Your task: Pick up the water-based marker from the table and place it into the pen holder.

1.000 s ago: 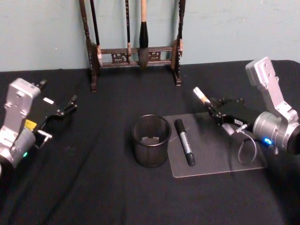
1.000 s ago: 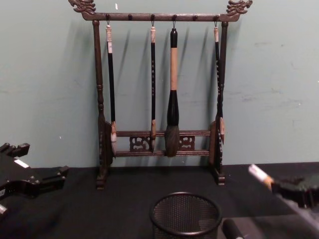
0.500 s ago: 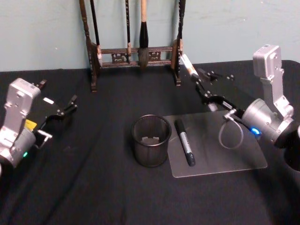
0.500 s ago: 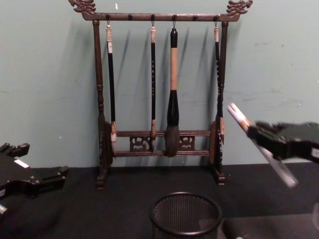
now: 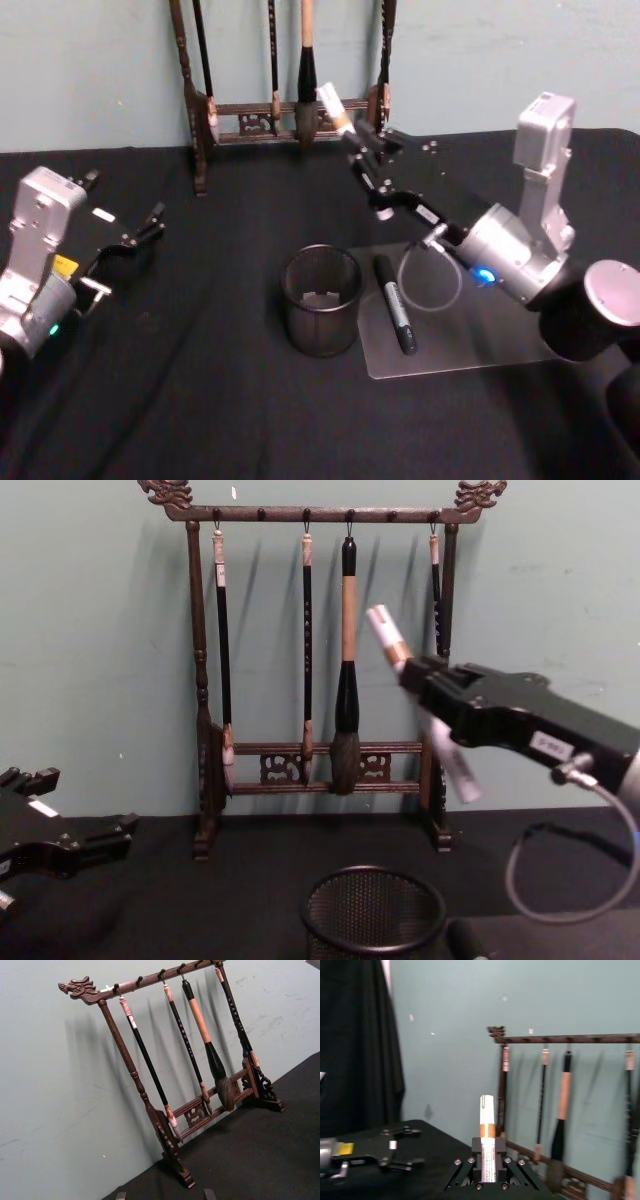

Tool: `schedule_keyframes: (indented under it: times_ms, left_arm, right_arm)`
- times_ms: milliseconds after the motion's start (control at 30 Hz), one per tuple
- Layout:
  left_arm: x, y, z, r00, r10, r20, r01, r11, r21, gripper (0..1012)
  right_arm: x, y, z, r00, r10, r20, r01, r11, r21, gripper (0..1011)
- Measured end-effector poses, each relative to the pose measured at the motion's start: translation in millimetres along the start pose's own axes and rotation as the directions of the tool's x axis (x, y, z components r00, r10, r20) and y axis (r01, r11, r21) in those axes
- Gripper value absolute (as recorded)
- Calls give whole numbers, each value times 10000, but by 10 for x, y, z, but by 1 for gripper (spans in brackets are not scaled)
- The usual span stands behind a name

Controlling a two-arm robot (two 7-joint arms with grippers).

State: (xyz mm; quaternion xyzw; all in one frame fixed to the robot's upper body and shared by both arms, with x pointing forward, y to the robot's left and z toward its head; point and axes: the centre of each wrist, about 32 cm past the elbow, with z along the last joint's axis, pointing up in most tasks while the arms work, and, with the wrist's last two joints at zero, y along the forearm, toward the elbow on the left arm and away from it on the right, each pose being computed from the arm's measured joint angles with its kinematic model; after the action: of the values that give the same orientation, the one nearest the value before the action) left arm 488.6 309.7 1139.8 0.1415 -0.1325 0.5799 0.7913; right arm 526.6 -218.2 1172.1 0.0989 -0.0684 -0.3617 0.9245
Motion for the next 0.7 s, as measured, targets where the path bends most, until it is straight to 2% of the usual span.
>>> schedule_keyframes:
  times_ms: [367, 700]
  left_arm:
    - [0, 0, 0, 10000, 0, 0, 0, 10000, 1, 1001]
    - [0, 0, 0, 10000, 0, 0, 0, 10000, 1, 1001]
  right_arm:
    - [-158, 105, -153, 9911, 1130, -711, -1156, 9927, -331, 161]
    - [-202, 97, -225, 9859, 1320, -1033, -1393, 9880, -669, 161]
